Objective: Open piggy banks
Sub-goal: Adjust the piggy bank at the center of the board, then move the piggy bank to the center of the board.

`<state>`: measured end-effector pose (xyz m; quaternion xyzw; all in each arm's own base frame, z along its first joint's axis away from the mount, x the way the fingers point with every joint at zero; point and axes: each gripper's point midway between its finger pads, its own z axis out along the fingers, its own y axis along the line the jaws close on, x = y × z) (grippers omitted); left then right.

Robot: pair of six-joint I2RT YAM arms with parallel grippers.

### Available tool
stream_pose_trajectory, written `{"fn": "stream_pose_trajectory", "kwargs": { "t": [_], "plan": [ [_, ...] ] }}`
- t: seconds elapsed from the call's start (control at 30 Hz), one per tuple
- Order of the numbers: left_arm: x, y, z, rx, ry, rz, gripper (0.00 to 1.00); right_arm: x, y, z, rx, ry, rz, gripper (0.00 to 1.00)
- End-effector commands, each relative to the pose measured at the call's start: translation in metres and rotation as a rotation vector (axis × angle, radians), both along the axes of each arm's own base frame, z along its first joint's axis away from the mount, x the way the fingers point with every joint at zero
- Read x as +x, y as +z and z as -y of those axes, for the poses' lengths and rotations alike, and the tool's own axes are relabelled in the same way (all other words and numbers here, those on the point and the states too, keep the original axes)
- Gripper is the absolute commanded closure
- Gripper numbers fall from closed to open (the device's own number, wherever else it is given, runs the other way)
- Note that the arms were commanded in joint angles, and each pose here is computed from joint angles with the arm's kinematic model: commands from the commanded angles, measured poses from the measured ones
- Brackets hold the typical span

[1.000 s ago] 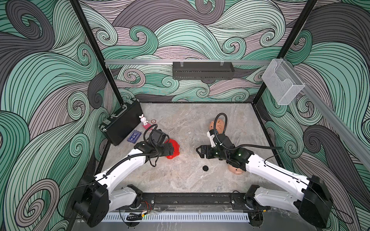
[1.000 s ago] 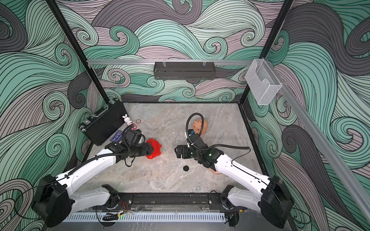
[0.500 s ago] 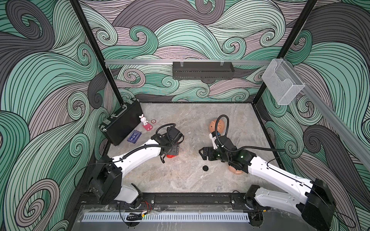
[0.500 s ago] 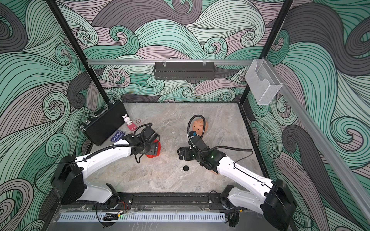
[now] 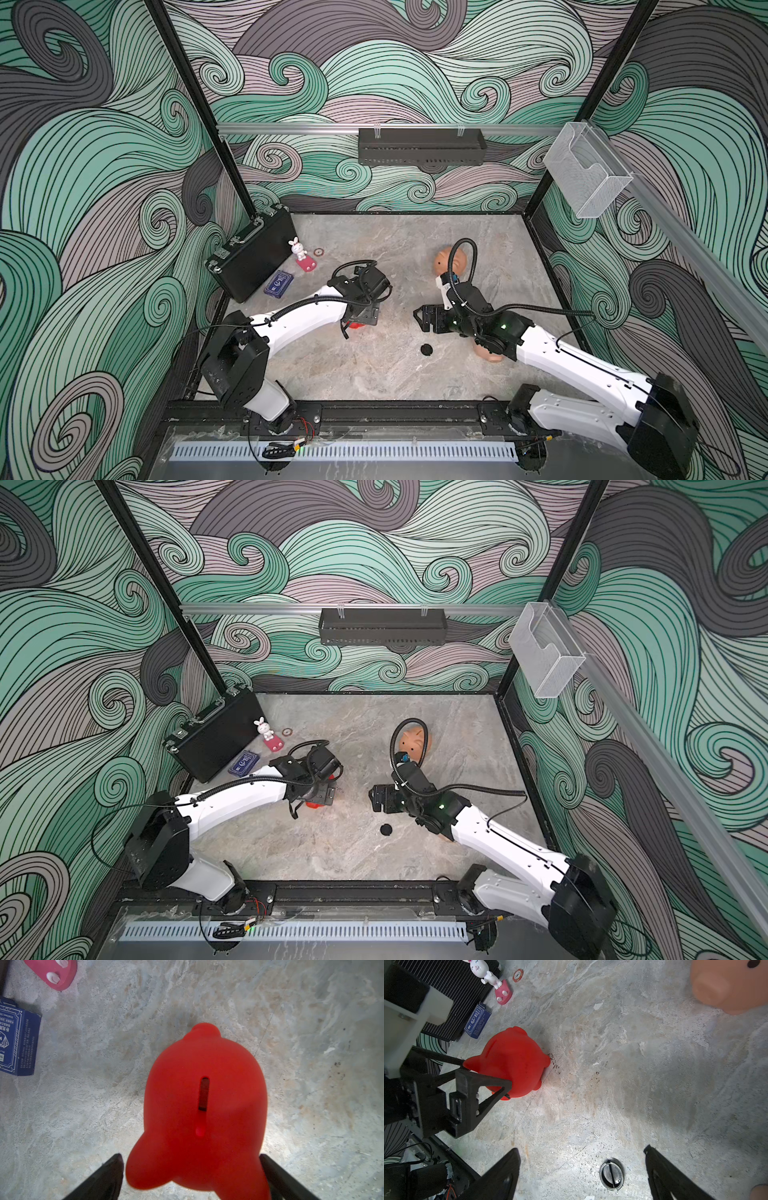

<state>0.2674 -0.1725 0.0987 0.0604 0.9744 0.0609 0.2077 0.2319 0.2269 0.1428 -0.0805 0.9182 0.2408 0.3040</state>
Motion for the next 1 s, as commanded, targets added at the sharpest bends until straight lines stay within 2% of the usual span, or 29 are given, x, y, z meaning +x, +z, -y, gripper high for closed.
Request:
{"fn": "stream_pose_trajectory", "kwargs": {
  "t": [0.0,0.07,0.17,0.23,0.4,0.53,0.67,0.97],
  "plan": [
    [-0.004,0.021,0.007,-0.073,-0.004,0.025,0.01,0.000,0.005,0.001,0.022,-0.003,0.007,0.06],
    [-0.008,0.032,0.007,-0.127,-0.012,0.055,0.01,-0.001,0.006,-0.005,0.081,0.011,-0.007,0.05],
    [-0.019,0.041,-0.001,-0.195,-0.003,0.100,0.02,-0.003,0.012,-0.027,0.250,0.089,-0.040,0.01],
    [-0.028,0.044,-0.007,-0.247,0.012,0.127,0.01,-0.003,0.013,-0.036,0.278,0.117,-0.042,0.01],
    [-0.054,0.032,-0.013,-0.426,0.031,0.157,0.01,-0.006,0.010,-0.058,0.203,0.175,-0.023,0.01],
    [-0.063,0.020,-0.027,-0.521,0.103,0.228,0.03,-0.012,0.003,-0.078,0.114,0.219,0.006,0.05],
    [-0.065,0.015,-0.041,-0.538,0.160,0.251,0.10,-0.013,-0.013,-0.100,0.061,0.242,-0.004,0.12],
    [-0.044,-0.007,-0.049,-0.556,0.259,0.186,0.19,0.000,-0.023,-0.145,0.015,0.276,-0.014,0.26]
  ]
}}
